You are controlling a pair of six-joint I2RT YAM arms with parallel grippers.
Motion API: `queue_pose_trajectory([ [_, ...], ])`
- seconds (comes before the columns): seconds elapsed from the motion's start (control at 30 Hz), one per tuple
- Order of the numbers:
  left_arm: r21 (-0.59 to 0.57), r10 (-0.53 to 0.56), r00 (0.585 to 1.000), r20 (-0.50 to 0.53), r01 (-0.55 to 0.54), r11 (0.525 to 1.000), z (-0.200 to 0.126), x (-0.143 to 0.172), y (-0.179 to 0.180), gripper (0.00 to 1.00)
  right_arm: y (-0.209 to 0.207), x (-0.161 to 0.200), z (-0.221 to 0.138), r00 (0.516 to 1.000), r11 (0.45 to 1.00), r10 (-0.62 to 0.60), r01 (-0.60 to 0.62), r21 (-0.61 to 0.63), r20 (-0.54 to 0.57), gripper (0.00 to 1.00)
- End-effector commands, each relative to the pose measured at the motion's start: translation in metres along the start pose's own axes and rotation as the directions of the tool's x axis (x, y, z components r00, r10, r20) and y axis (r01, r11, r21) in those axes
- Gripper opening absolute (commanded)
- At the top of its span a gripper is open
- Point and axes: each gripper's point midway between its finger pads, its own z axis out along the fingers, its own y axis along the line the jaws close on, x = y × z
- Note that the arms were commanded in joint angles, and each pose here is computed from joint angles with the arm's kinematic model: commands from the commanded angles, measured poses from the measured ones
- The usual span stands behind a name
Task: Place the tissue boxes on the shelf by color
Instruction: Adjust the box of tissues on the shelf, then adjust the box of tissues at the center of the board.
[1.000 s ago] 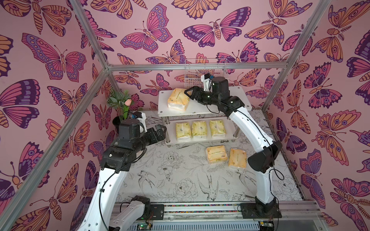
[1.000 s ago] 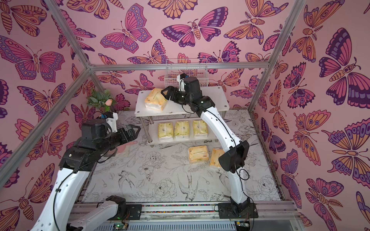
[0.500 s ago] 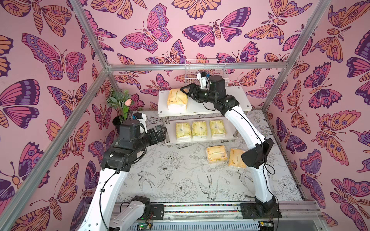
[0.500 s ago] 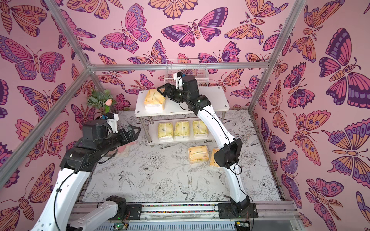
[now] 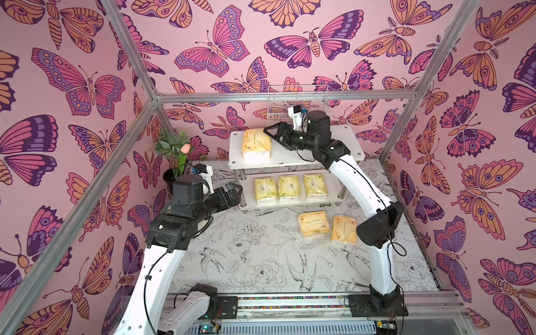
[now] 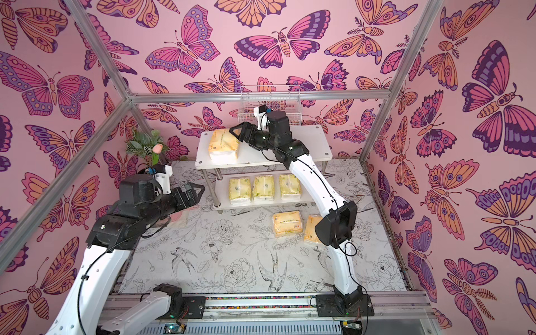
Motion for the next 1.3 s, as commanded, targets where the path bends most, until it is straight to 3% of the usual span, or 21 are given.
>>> queue_pose_trajectory([
  [0.0,0.057,0.036,0.999,-0.004,-0.036,0.998,-0.003,0.004,-0.011,1.0,0.05,-0.016,-0.053,0.992,0.993,-0.11,0.112,-0.034,0.059,0.83],
  [0.1,0.082,0.059,0.998,-0.021,-0.057,0.995,-0.001,0.013,-0.02,1.0,0.065,-0.005,-0.094,0.984,0.986,-0.162,0.164,-0.011,0.067,0.83],
  [0.23,0.097,0.114,0.992,-0.05,-0.109,0.989,0.006,0.035,-0.031,1.0,0.05,0.032,-0.147,0.979,0.978,-0.195,0.19,0.09,0.055,0.84],
  [0.4,0.107,0.135,0.984,-0.113,-0.123,0.987,0.022,0.079,-0.036,1.0,-0.028,0.101,-0.197,0.984,0.932,-0.177,0.166,0.322,0.004,0.86],
  [0.6,0.046,0.135,0.975,-0.178,-0.128,0.991,0.045,0.131,-0.026,1.0,-0.146,0.179,-0.236,0.983,0.766,-0.157,0.182,0.617,-0.094,0.9],
  [0.73,-0.012,0.13,0.968,-0.215,-0.136,0.991,0.058,0.162,-0.018,1.0,-0.202,0.205,-0.244,0.977,0.657,-0.146,0.211,0.724,-0.153,0.9],
  [0.9,-0.074,0.136,0.969,-0.205,-0.154,0.985,0.071,0.18,-0.007,1.0,-0.247,0.219,-0.242,0.975,0.578,-0.106,0.22,0.785,-0.195,0.91],
  [1.27,-0.102,0.108,0.969,-0.221,-0.133,0.986,0.084,0.202,0.013,1.0,-0.298,0.234,-0.209,0.965,0.59,0.016,0.203,0.781,-0.263,0.9],
])
